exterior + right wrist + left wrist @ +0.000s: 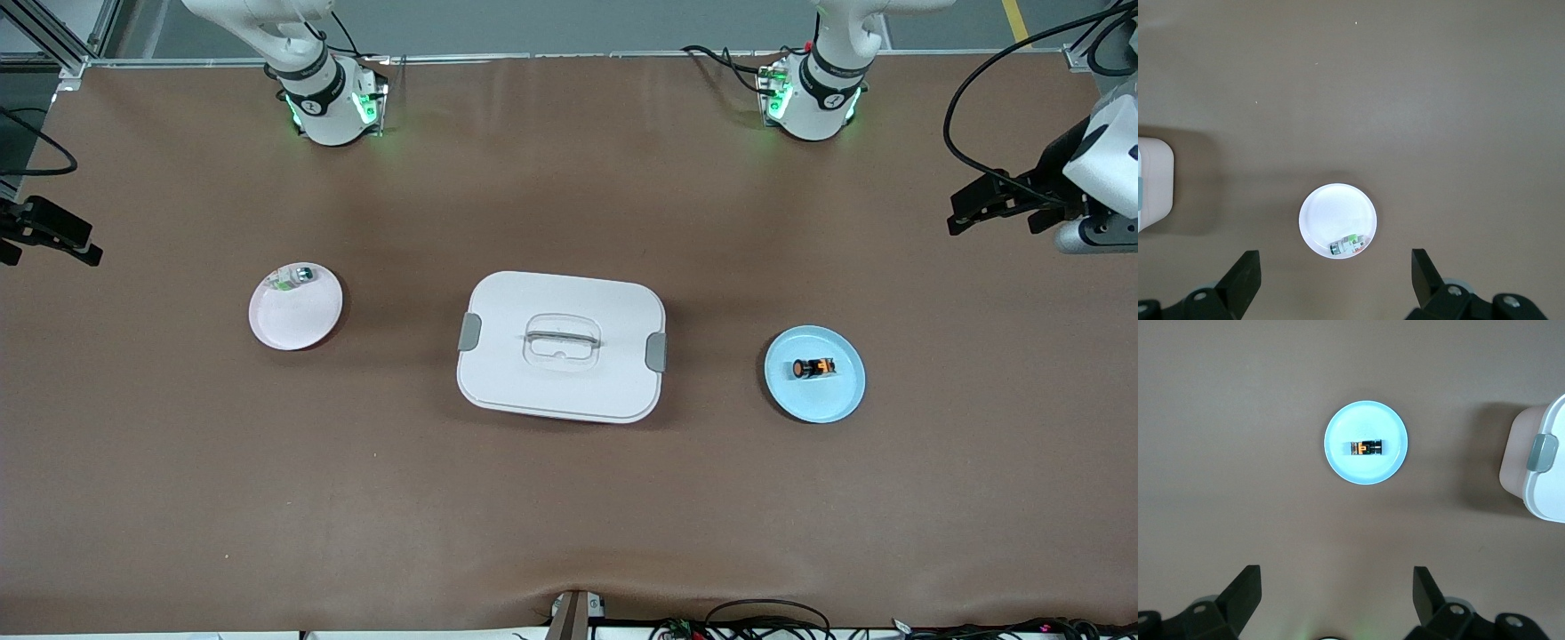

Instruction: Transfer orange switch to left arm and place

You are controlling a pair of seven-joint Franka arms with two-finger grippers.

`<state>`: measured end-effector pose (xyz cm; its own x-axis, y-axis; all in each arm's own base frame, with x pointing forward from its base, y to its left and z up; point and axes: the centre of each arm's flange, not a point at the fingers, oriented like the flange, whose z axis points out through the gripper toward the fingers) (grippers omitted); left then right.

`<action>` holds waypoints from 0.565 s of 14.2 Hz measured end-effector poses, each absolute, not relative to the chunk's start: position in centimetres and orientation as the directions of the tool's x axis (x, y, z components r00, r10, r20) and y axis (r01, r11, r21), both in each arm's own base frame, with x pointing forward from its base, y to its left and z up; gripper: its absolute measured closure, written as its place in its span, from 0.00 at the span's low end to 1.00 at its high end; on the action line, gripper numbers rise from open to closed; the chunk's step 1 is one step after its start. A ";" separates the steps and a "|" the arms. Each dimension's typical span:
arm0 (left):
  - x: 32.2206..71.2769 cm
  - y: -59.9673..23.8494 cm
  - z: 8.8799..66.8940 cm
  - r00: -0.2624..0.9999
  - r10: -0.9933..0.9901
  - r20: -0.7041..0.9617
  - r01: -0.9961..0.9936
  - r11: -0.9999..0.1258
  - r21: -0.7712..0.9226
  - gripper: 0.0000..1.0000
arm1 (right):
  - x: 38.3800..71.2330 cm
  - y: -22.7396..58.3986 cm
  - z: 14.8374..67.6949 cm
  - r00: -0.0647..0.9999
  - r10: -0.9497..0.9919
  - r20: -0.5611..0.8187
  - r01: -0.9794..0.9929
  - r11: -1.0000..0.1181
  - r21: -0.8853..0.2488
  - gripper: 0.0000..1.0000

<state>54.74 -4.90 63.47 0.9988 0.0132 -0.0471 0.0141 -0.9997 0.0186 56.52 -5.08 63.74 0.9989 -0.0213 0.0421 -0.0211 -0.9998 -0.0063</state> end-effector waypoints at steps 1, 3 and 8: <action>54.7 -4.9 63.5 0.999 0.013 -0.048 0.014 -1.000 0.018 0.00 | 56.5 -5.1 63.7 0.999 -0.021 0.042 -0.021 -1.000 -0.006 0.00; 54.7 -4.7 63.5 0.999 0.017 -0.048 0.018 -1.000 0.018 0.00 | 56.5 -5.1 63.7 0.999 -0.021 0.042 -0.021 -1.000 -0.006 0.00; 54.7 -4.6 63.4 0.998 0.019 -0.054 0.020 -1.000 0.017 0.00 | 56.5 -5.1 63.7 0.999 -0.021 0.042 -0.021 -1.000 -0.006 0.00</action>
<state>54.67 -4.56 63.45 0.9984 0.0191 -0.0536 0.0200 -0.9997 0.0169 56.52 -5.08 63.74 0.9989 -0.0211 0.0421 -0.0209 -0.9998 -0.0062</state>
